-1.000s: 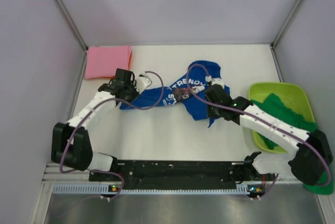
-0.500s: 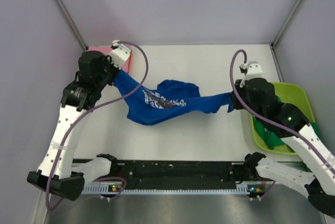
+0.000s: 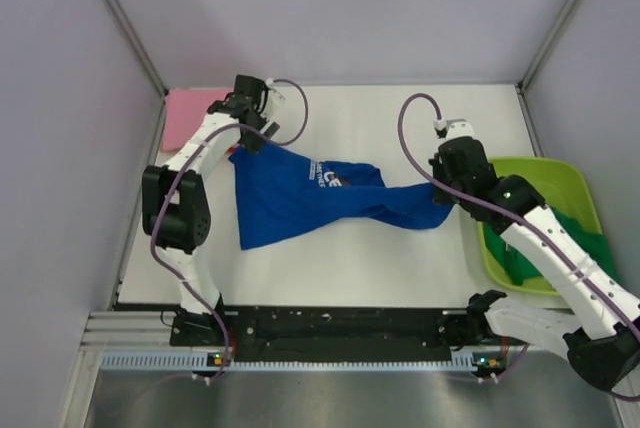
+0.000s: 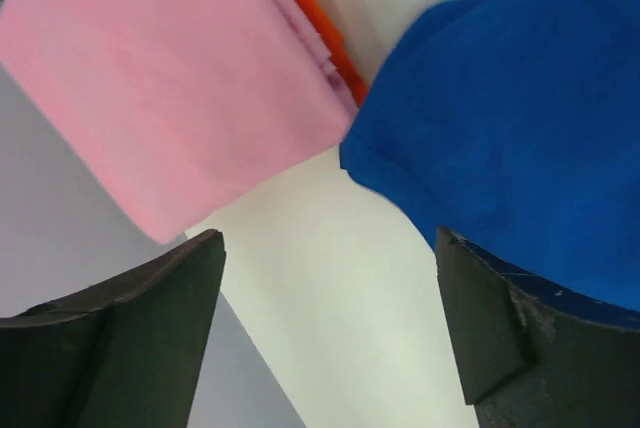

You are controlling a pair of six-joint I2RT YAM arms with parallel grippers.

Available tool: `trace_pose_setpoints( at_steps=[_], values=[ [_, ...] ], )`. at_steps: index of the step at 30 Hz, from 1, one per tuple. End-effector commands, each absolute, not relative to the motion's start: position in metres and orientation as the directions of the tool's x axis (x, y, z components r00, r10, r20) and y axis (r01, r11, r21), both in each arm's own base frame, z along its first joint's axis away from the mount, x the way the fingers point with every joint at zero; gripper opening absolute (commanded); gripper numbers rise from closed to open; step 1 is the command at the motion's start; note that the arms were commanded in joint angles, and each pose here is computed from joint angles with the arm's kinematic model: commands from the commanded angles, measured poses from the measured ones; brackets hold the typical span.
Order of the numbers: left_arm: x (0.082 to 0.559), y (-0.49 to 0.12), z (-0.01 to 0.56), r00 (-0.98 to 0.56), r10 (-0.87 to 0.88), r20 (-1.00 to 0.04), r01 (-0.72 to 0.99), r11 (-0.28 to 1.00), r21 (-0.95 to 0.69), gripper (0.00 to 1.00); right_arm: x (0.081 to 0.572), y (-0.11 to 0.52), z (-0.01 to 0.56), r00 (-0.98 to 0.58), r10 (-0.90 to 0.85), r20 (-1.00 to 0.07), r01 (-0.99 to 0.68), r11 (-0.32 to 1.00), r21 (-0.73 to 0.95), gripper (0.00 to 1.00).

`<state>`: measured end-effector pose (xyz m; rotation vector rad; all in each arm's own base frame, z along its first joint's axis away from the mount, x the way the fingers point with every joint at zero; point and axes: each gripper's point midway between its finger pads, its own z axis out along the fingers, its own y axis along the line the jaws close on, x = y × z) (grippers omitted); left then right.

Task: Fold and stack the t-shirts
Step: Flatten out the tshirt

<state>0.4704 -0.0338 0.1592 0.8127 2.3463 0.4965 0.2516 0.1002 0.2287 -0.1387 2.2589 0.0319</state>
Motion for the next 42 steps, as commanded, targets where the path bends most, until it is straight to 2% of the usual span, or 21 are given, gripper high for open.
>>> trace_pose_setpoints(
  at_steps=[1, 3, 5, 7, 9, 12, 15, 21, 27, 28, 29, 32, 33, 36, 39, 42],
  values=[
    [0.474, -0.042, 0.21, -0.559, 0.612, -0.559, 0.365, 0.787, 0.497, 0.96, 0.265, 0.108, 0.226, -0.617, -0.062, -0.784, -0.114, 0.993, 0.011, 0.0],
    [0.447, -0.059, 0.231, -0.457, 0.636, -0.622, 0.448, 0.769, 0.456, 0.99, 0.267, 0.106, 0.219, -0.628, -0.055, -0.776, -0.099, 0.995, 0.01, 0.0],
    [0.401, -0.083, 0.227, -0.338, 0.696, -0.633, 0.625, 0.669, 0.402, 0.99, 0.267, 0.104, 0.214, -0.634, -0.049, -0.772, -0.091, 0.996, 0.011, 0.0],
    [0.344, -0.098, 0.202, -0.217, 0.76, -0.613, 0.794, 0.502, 0.341, 0.97, 0.267, 0.102, 0.21, -0.639, -0.045, -0.768, -0.082, 0.997, 0.01, 0.0],
    [0.295, -0.1, 0.167, -0.156, 0.808, -0.569, 0.878, 0.377, 0.295, 0.97, 0.267, 0.101, 0.207, -0.641, -0.041, -0.767, -0.075, 0.997, 0.009, 0.0],
    [0.244, -0.087, 0.108, -0.167, 0.869, -0.465, 0.931, 0.294, 0.217, 0.97, 0.268, 0.1, 0.204, -0.644, -0.046, -0.764, -0.073, 0.997, 0.002, 0.0],
    [0.236, -0.072, 0.076, -0.222, 0.896, -0.384, 0.923, 0.32, 0.213, 0.97, 0.27, 0.101, 0.204, -0.644, -0.043, -0.764, -0.072, 0.997, 0.004, 0.0],
    [0.248, -0.063, 0.04, -0.277, 0.906, -0.318, 0.907, 0.356, 0.224, 0.96, 0.269, 0.1, 0.204, -0.643, -0.04, -0.764, -0.069, 0.998, 0.006, 0.0],
    [0.257, -0.053, 0.013, -0.324, 0.912, -0.25, 0.886, 0.385, 0.257, 0.91, 0.268, 0.098, 0.202, -0.644, -0.042, -0.764, -0.064, 0.998, 0.0, 0.0],
    [0.259, -0.051, 0.011, -0.34, 0.91, -0.237, 0.88, 0.396, 0.262, 0.87, 0.268, 0.097, 0.202, -0.644, -0.042, -0.764, -0.062, 0.998, -0.003, 0.0],
    [0.261, -0.051, 0.009, -0.353, 0.905, -0.236, 0.875, 0.409, 0.26, 0.78, 0.269, 0.096, 0.204, -0.641, -0.042, -0.766, -0.061, 0.998, -0.004, 0.0],
    [0.268, -0.048, 0.012, -0.404, 0.887, -0.222, 0.849, 0.454, 0.271, 0.27, 0.27, 0.094, 0.211, -0.628, -0.038, -0.777, -0.055, 0.998, -0.004, 0.0],
    [0.272, -0.047, 0.018, -0.425, 0.876, -0.229, 0.829, 0.478, 0.29, 0.0, 0.27, 0.093, 0.215, -0.62, -0.034, -0.784, -0.053, 0.999, -0.002, 0.0],
    [0.298, -0.041, 0.067, -0.471, 0.83, -0.298, 0.724, 0.557, 0.408, 0.0, 0.265, 0.09, 0.24, -0.587, -0.027, -0.809, -0.056, 0.998, 0.007, 0.0],
    [0.317, -0.039, 0.152, -0.457, 0.775, -0.437, 0.579, 0.632, 0.514, 0.0, 0.258, 0.082, 0.281, -0.529, -0.014, -0.849, -0.054, 0.998, 0.017, 0.0],
    [0.314, -0.034, 0.251, -0.373, 0.73, -0.573, 0.44, 0.683, 0.583, 0.0, 0.243, 0.073, 0.337, -0.436, 0.002, -0.9, -0.078, 0.996, 0.04, 0.0]
  ],
)
